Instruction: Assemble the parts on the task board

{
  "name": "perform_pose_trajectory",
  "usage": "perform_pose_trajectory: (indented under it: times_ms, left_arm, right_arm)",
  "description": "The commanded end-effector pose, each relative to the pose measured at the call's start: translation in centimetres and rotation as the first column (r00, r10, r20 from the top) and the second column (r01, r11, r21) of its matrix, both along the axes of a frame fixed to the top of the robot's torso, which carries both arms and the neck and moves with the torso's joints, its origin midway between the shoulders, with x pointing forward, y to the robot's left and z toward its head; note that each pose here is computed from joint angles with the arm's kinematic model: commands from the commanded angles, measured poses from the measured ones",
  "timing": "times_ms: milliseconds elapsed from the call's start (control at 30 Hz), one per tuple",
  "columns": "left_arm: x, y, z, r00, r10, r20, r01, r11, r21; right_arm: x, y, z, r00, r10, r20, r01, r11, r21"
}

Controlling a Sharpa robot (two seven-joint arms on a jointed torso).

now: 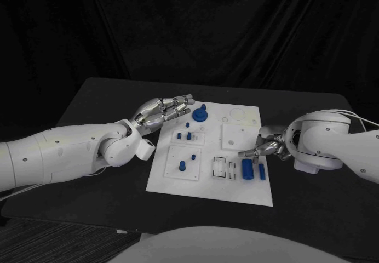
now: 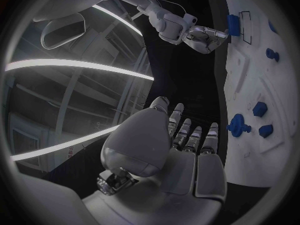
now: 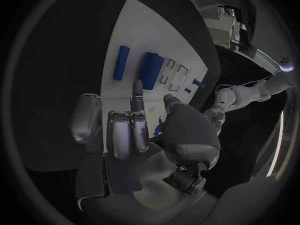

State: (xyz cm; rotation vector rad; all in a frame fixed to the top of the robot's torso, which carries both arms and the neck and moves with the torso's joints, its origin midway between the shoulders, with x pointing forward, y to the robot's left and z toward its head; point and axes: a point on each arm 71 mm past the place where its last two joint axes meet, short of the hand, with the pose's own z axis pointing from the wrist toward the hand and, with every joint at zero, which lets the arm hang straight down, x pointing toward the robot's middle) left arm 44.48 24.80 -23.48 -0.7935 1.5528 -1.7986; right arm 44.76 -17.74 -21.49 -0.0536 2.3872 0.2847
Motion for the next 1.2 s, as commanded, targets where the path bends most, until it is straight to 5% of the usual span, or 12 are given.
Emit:
perform_pose_trajectory:
  times_ms: [33, 533, 1200]
  left_arm:
    - [-0.06, -0.1, 0.39, 0.999, -0.006, 0.040, 0.008, 0.999, -0.046]
    - [0.05, -0.3, 0.14, 1.000, -0.023, 0.014, 0.023, 0.999, -0.035]
    - [0.14, -0.5, -0.01, 0.999, -0.034, 0.001, 0.034, 0.999, -0.031]
  right_arm:
    - [-0.3, 0.0, -0.6, 0.999, 0.014, -0.045, -0.016, 0.999, -0.040]
    - [-0.6, 0.8, -1.8, 0.995, 0.068, -0.071, -0.074, 0.993, -0.096]
    - [-0.8, 1.7, -2.7, 0.997, 0.054, -0.057, -0.058, 0.996, -0.068]
